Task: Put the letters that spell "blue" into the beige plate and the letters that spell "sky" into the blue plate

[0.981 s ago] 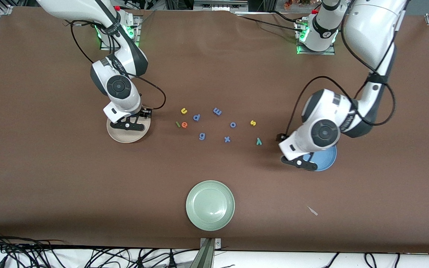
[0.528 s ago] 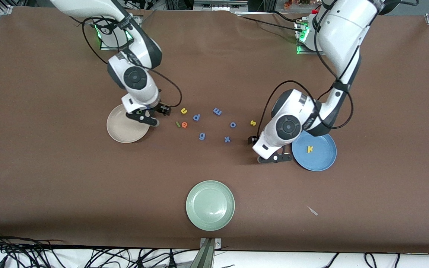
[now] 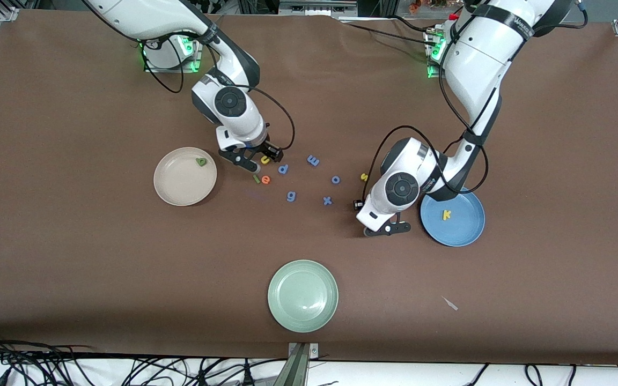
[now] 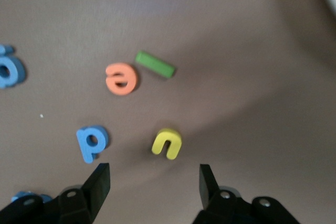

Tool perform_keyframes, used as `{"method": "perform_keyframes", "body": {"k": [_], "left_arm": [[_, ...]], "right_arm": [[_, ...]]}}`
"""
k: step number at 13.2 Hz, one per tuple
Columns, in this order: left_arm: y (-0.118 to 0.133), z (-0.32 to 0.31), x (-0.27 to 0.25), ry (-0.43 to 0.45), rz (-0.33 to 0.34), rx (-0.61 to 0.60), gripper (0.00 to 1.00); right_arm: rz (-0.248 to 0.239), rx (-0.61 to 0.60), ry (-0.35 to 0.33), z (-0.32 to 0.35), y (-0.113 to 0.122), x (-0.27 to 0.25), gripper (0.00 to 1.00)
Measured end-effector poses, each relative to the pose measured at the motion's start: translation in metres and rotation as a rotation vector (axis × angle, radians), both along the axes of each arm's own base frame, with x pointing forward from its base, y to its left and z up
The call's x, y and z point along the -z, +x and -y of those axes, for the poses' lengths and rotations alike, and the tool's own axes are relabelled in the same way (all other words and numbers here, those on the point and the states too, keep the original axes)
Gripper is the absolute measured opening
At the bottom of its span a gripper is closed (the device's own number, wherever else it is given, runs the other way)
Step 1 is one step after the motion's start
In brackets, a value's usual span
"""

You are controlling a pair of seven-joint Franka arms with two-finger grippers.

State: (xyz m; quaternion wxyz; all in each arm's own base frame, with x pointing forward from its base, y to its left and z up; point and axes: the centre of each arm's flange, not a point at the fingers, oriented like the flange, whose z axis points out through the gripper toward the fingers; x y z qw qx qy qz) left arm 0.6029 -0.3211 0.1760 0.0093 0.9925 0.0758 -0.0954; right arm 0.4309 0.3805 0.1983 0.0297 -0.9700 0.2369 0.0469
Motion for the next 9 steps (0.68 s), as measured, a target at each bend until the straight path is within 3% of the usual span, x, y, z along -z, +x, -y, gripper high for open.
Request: {"method": "perform_keyframes", "body": {"k": [2, 4, 5, 7, 8, 9], "left_arm": [[0.000, 0.000, 0.001, 0.002, -0.001, 0.002, 0.67], [0.000, 0.000, 0.002, 0.002, -0.002, 0.002, 0.56], [-0.001, -0.001, 0.002, 0.003, -0.003, 0.002, 0.56], [-0.001, -0.001, 0.004, 0.005, -0.006, 0.003, 0.40], [-0.001, -0.001, 0.004, 0.005, -0.006, 0.003, 0.40], [-0.001, -0.001, 0.004, 0.004, -0.005, 0.003, 0.30]], "right_arm": [[-0.001, -0.022, -0.015, -0.001, -0.004, 0.012, 0.77], [0.002, -0.037, -0.032, 0.004, -0.003, 0.021, 0.75], [0.003, -0.040, -0.038, 0.007, -0.002, 0.024, 0.74], [0.006, -0.046, -0.043, 0.009, -0.001, 0.026, 0.70], [0.006, -0.048, -0.046, 0.010, -0.001, 0.027, 0.70], [0.006, -0.048, -0.047, 0.010, 0.000, 0.028, 0.63]]}}
